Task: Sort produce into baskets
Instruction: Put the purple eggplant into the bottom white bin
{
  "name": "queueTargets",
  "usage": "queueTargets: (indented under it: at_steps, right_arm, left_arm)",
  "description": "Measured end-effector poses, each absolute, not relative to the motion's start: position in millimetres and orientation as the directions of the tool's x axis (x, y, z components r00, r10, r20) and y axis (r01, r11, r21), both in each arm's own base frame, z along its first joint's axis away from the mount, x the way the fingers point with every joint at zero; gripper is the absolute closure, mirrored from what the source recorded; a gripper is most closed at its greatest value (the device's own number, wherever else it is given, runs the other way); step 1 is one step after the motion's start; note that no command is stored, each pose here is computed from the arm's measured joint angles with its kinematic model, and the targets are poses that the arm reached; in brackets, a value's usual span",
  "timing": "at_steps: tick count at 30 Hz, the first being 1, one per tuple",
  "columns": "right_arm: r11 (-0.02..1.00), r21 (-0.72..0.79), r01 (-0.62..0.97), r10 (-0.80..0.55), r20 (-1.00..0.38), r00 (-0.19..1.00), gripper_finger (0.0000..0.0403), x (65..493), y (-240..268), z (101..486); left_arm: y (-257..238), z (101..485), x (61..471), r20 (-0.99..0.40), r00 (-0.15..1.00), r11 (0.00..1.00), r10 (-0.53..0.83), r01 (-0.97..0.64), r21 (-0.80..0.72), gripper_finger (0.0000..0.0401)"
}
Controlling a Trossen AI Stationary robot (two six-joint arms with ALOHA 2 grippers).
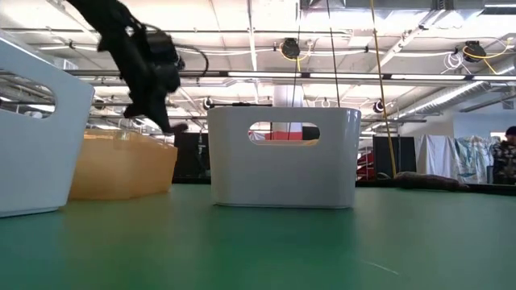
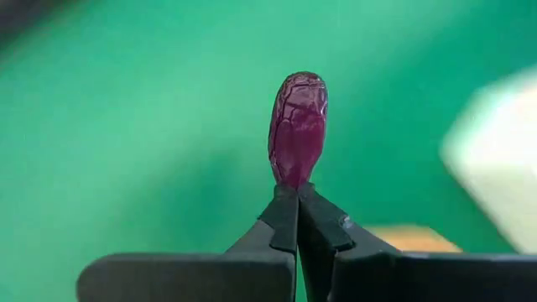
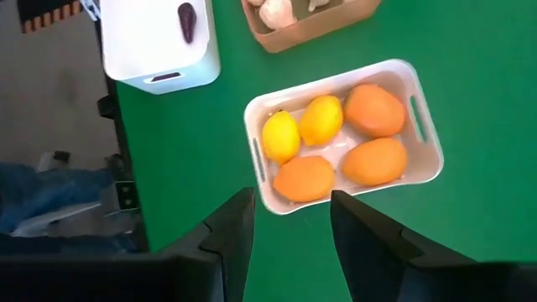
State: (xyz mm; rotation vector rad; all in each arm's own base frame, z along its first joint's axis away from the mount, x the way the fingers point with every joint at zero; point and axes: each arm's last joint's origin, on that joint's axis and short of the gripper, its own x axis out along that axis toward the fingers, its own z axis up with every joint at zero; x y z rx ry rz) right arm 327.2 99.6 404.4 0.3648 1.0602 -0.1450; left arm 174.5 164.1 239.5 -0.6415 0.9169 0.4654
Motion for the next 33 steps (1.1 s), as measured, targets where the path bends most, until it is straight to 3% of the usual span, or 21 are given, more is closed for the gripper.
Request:
queueTargets:
  at_steps: [6, 14, 22, 26, 33]
  right_arm:
    - [0.951, 0.165, 0.260, 0.015, -0.868, 0.497, 0.0255, 327.6, 98.4, 404.4]
    - [0.934, 0.168, 0.315, 0.013, -0.897, 0.442, 0.0255, 319.8, 105.2, 401.6]
    - [0.873, 0.135, 0.469, 0.052, -0.981, 0.185, 0.0255, 301.1, 126.3, 372.2]
    - [0.842, 0.146, 0.519, 0.146, -0.988, 0.040, 0.0255, 295.4, 140.8, 346.9]
    - [0.803, 0.134, 0.580, 0.239, -0.965, -0.107, 0.0255, 281.3, 170.2, 316.2]
  left_arm:
    - [99.5, 266.2, 166.7, -0.793, 0.581, 0.783, -0.184, -0.401, -0.476, 0.0400]
    - [19.2, 295.9, 153.1, -0.740, 0.596, 0.780, -0.313, -0.283, -0.557, 0.0401]
    - [-19.3, 305.3, 151.3, -0.723, 0.645, 0.840, -0.247, -0.230, -0.492, 0.0401]
    - [-34.8, 306.3, 160.6, -0.692, 0.659, 0.856, -0.295, -0.140, -0.498, 0.0401]
    - [-60.6, 301.7, 175.7, -0.673, 0.636, 0.881, -0.378, 0.024, -0.473, 0.0401]
